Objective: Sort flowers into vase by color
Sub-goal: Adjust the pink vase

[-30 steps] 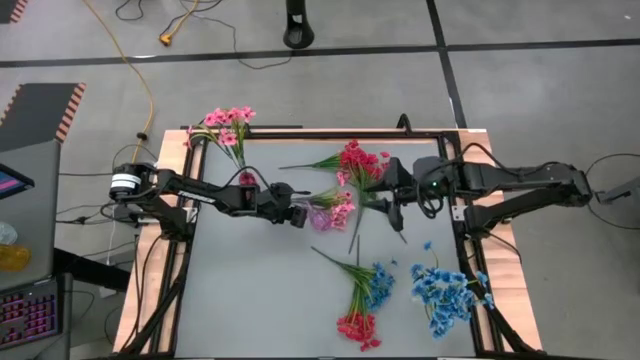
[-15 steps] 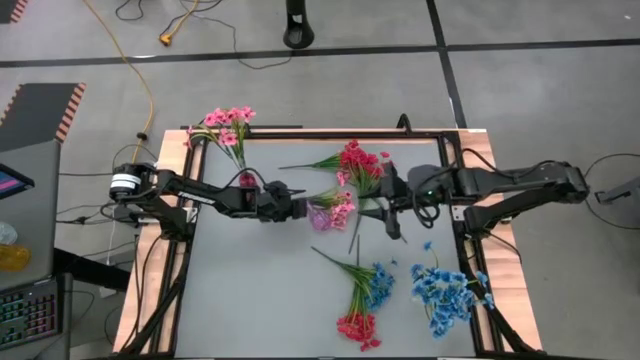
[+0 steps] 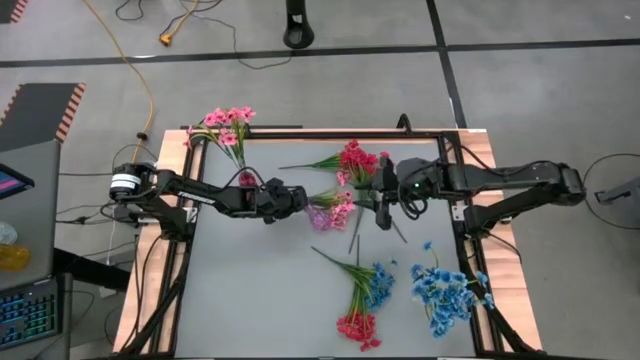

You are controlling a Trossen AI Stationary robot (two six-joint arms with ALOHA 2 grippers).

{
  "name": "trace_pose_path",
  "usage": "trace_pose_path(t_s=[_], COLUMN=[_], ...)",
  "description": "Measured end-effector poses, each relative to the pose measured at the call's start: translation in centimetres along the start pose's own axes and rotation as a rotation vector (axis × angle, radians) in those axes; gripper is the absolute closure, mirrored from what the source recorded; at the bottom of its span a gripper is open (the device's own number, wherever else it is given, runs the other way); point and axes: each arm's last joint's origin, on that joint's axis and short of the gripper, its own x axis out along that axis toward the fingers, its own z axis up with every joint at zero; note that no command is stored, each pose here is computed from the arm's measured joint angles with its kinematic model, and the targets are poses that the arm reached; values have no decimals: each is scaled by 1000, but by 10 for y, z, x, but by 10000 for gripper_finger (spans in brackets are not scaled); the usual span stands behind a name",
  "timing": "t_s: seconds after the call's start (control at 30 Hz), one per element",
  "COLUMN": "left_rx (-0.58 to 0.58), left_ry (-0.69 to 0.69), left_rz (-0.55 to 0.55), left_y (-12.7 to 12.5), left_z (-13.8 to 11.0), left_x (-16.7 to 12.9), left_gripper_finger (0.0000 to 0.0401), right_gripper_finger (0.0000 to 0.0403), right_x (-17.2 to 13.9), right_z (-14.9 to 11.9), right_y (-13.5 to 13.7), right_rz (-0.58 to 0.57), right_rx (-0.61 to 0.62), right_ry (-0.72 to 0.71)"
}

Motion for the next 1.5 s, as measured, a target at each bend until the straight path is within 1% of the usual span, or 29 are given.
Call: trace_pose_path(t_s=[0.23, 0.4, 0.5, 0.53, 0.7, 0.87, 0.97, 1.07, 1.17, 1.33, 1.5], left_rx=[-22, -50, -53, -54, -102, -58, -20, -19, -17, -70, -179], left_ry=[0, 33, 35, 35, 24, 22, 47, 89, 101, 133, 147], left_rz=[8, 12, -48, -53, -38, -40, -31, -21, -13, -23, -29], left_y=[2, 10, 8, 9, 15, 16, 17, 18, 19, 18, 17], left_z=[-1, -9, -11, -12, -11, -7, -2, 2, 4, 9, 9], left_x=[4, 25, 33, 36, 46, 50, 51, 52, 53, 54, 55], left_gripper_finger=[239, 239, 239, 239, 239, 239, 239, 239, 239, 239, 239], right_gripper_finger=[179, 179, 179, 179, 179, 179, 179, 179, 179, 179, 179], right_x=[8, 9, 9, 9, 9, 9, 9, 9, 9, 9, 8], right_z=[-2, -3, -3, -3, -3, -3, -3, -4, -4, -4, -4], right_y=[-3, -3, -3, -3, -3, -3, -3, -3, -3, -3, -3], right_rz=[-13, -12, -12, -13, -13, -12, -13, -12, -12, -12, -12], right_rx=[-3, -4, -4, -4, -4, -4, -5, -4, -4, -4, -4], right_ry=[23, 29, 29, 28, 28, 29, 32, 34, 34, 36, 35])
